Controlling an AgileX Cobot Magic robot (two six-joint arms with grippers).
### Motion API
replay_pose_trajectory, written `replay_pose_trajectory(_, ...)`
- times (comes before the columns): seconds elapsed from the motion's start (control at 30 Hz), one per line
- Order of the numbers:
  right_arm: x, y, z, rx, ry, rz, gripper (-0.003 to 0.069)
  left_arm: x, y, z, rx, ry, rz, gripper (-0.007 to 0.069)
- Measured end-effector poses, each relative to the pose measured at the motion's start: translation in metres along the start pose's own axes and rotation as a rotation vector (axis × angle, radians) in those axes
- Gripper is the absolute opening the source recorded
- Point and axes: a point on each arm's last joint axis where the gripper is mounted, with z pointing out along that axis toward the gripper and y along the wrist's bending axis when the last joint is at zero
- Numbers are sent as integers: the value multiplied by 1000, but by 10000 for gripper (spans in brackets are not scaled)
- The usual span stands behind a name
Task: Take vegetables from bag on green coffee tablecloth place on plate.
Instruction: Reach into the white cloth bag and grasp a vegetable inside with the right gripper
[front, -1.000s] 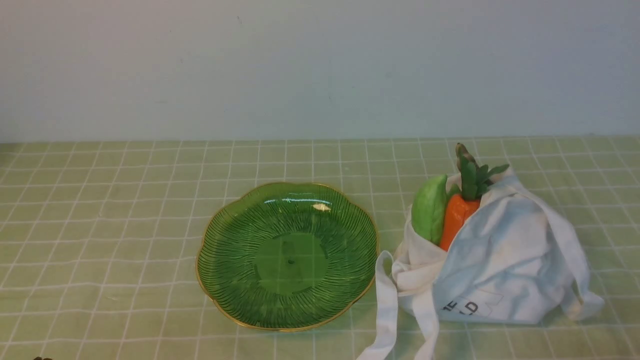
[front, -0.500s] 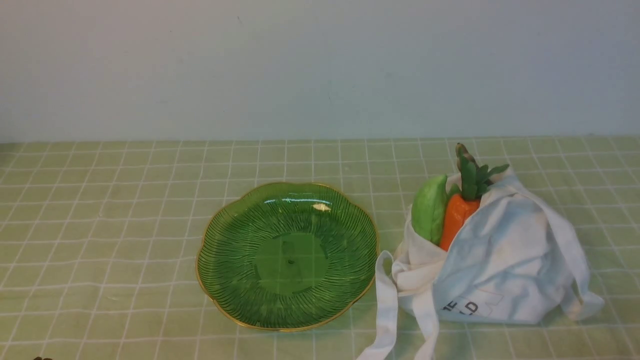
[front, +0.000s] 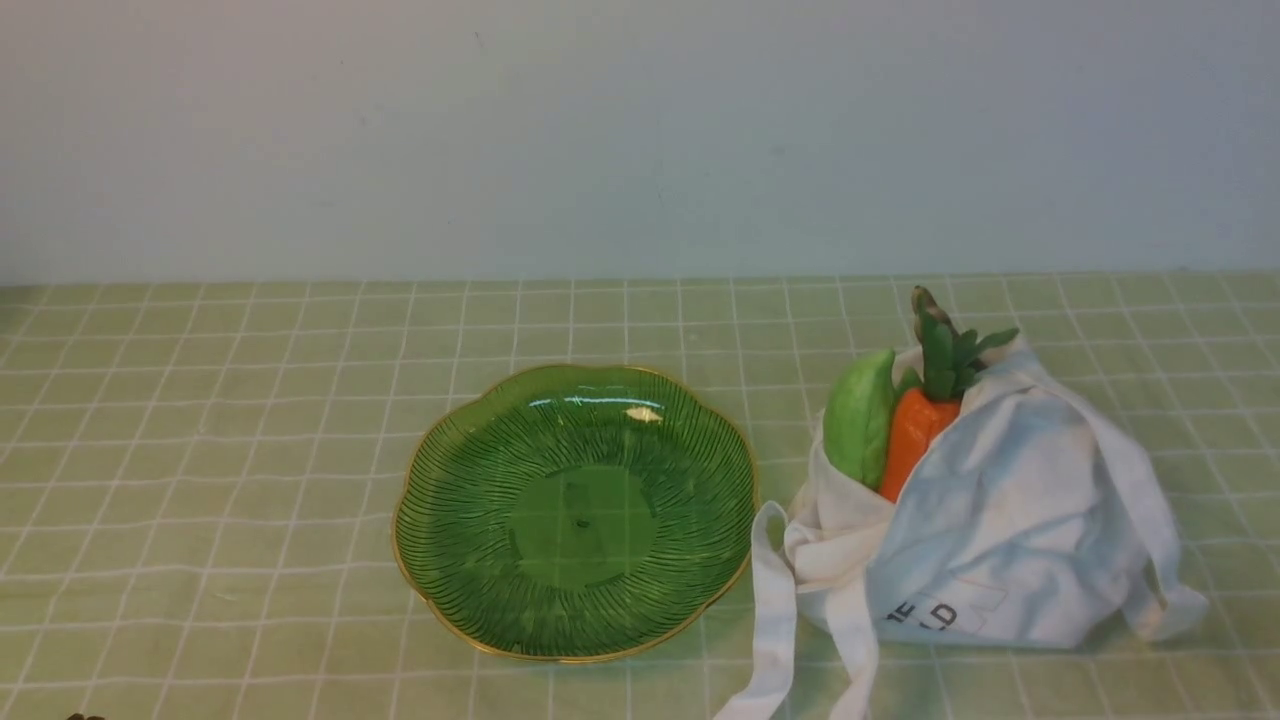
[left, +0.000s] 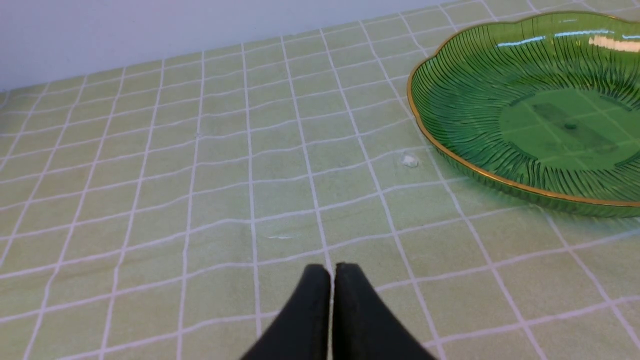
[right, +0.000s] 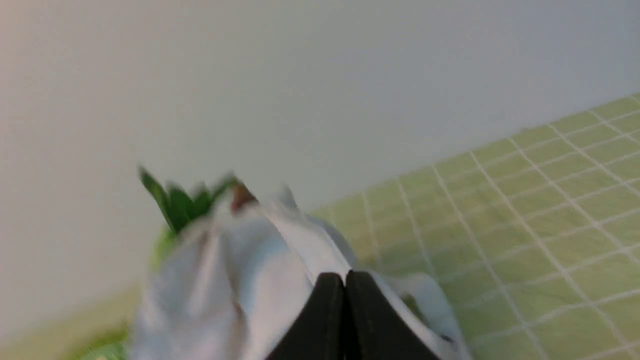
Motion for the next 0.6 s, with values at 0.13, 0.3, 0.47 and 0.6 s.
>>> replay_pose_trajectory(0.13, -8, 1, 0, -25, -90, 315, -15, 0, 0, 0, 0, 0, 0, -5)
replay_pose_trajectory(0.3, -10, 0, -1, -25, -109, 363, -15, 0, 0, 0, 0, 0, 0, -5)
replay_pose_trajectory(0.47, -18, 0, -2, -34, -188, 391, -15, 0, 0, 0, 0, 0, 0, -5)
replay_pose_trajectory(0.6, -59, 30, -12, -144, -228, 269, -15, 0, 0, 0, 0, 0, 0, -5)
